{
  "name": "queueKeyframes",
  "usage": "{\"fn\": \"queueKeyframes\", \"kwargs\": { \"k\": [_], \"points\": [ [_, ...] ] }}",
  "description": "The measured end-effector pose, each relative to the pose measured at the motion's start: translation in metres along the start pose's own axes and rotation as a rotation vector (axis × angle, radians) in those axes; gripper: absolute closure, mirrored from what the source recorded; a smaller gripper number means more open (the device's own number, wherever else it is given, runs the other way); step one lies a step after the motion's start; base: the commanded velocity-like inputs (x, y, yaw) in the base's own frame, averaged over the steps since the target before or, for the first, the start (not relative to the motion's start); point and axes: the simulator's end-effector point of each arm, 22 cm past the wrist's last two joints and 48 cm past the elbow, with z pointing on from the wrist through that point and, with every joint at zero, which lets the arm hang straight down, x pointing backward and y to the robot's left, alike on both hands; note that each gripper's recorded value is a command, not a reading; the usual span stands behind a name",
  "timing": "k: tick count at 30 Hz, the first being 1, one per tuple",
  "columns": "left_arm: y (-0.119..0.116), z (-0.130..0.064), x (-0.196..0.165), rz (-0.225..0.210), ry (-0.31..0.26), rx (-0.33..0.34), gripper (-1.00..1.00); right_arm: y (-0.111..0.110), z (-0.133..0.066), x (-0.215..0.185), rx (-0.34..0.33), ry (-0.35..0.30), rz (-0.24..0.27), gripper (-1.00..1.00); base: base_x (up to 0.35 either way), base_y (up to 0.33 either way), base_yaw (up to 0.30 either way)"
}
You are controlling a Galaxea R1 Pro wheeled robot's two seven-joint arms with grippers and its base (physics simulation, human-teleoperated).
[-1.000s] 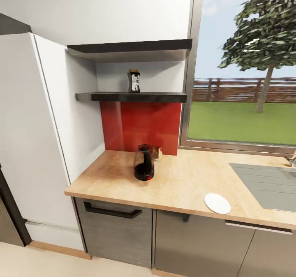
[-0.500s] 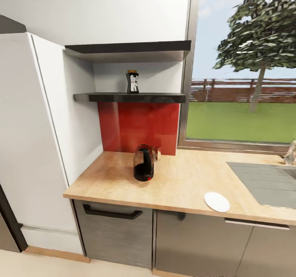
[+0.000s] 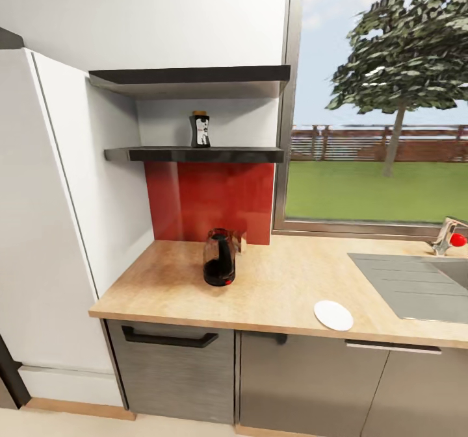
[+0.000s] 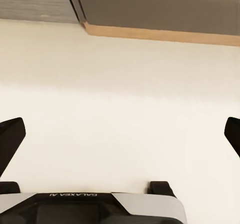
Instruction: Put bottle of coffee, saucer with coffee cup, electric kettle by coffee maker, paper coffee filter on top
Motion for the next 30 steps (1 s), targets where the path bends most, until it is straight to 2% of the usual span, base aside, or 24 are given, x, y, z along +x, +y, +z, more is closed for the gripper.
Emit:
{"fn": "queueKeyframes", "kwargs": {
  "k": [1,2,3,5,7,10,15,22,25,30],
  "points": [
    [-0.007,0.004,-0.045,-0.019,-0.1,0.002,-1.0,-0.001,0.0,0.001,0.001,0.001,0.0,-1.0,0.0,0.0,0.0],
    [-0.007,0.001,-0.131,-0.039,-0.281,0.001,-1.0,-0.001,0.0,0.001,0.002,0.001,0.0,-1.0,0.0,0.0,0.0],
    [-0.007,-0.015,-0.206,-0.061,-0.44,0.004,-1.0,-0.002,0.0,0.001,0.002,0.0,0.0,-1.0,0.0,0.0,0.0],
    [-0.007,-0.024,-0.251,-0.1,-0.526,0.01,-1.0,-0.002,0.0,0.001,0.003,0.001,0.0,-1.0,0.0,0.0,0.0],
    [-0.008,-0.032,-0.291,-0.118,-0.597,0.019,-1.0,-0.004,0.0,0.001,0.005,0.001,0.0,-1.0,0.0,0.0,0.0],
    [-0.014,-0.043,-0.345,-0.132,-0.662,0.039,-1.0,-0.012,0.001,0.001,0.016,0.001,-0.002,-1.0,0.0,0.0,0.0],
    [-0.027,-0.049,-0.42,-0.133,-0.68,0.075,-1.0,-0.018,0.002,0.001,0.023,0.001,-0.004,-1.0,0.0,0.0,0.0],
    [-0.039,-0.072,-0.542,-0.138,-0.756,0.112,-1.0,-0.019,0.002,0.001,0.024,0.001,-0.004,-1.0,0.0,0.0,0.0],
    [-0.058,-0.091,-0.602,-0.121,-0.769,0.149,-1.0,-0.019,0.002,0.001,0.024,0.001,-0.004,-1.0,0.0,0.0,0.0],
    [-0.083,-0.135,-0.694,-0.073,-0.794,0.187,-1.0,-0.019,0.002,0.001,0.024,0.001,-0.004,-1.0,0.0,0.0,0.0]
  ]
}}
